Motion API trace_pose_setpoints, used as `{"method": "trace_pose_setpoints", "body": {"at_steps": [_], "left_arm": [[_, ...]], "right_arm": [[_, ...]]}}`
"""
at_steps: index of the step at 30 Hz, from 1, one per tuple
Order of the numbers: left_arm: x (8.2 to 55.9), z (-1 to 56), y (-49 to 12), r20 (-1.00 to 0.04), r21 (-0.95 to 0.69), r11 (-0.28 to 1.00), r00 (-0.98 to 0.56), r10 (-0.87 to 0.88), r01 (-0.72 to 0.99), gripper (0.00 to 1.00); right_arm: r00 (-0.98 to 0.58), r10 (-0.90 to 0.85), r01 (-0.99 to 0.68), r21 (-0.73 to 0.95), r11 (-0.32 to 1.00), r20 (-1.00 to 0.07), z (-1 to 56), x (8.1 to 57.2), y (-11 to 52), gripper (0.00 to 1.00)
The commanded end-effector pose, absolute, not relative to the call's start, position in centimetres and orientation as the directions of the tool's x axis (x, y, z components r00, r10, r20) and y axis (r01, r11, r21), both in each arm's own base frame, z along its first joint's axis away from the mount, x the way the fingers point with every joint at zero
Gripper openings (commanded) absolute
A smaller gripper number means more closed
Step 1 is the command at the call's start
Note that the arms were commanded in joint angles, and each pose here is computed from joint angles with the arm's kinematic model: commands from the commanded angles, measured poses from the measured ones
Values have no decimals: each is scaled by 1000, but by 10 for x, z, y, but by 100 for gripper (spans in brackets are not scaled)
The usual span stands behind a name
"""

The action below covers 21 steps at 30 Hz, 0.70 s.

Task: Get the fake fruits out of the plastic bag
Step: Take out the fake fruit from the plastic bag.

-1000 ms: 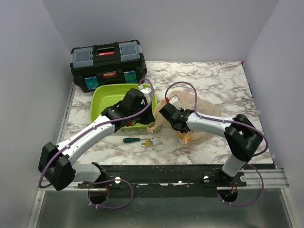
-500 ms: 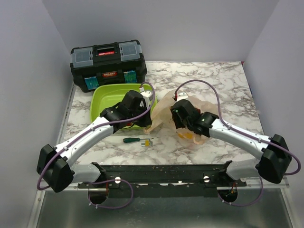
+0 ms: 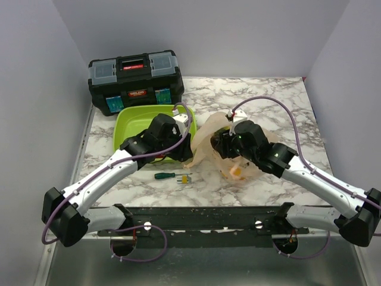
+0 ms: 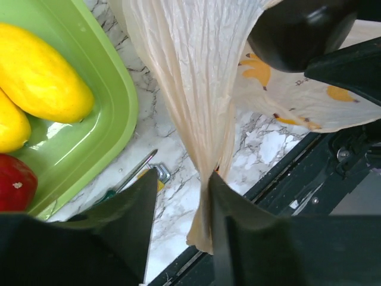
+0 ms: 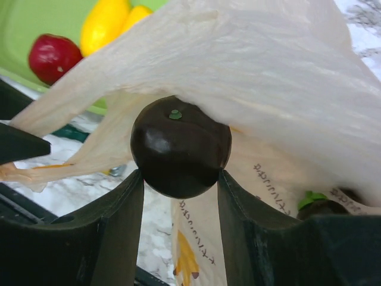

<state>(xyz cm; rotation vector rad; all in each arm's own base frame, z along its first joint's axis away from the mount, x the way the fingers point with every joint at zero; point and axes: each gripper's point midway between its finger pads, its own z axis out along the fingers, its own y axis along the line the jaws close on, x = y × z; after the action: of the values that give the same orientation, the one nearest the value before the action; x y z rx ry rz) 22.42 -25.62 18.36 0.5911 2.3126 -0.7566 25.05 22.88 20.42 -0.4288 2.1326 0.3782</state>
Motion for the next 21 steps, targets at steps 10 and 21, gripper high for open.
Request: {"method": "trace_pose_setpoints", "body": {"at_steps": [10,21], "left_arm": [[212,248,-215,-818,-270,767,-559,136,582,71],[198,314,-120,-966,-117,908,-258,-10,403,85]], "right_arm": [[-575,-91,-576,323,751,-813,247,213,260,1],[-556,80,-730,532,429,-827,322,219,352,1]]}}
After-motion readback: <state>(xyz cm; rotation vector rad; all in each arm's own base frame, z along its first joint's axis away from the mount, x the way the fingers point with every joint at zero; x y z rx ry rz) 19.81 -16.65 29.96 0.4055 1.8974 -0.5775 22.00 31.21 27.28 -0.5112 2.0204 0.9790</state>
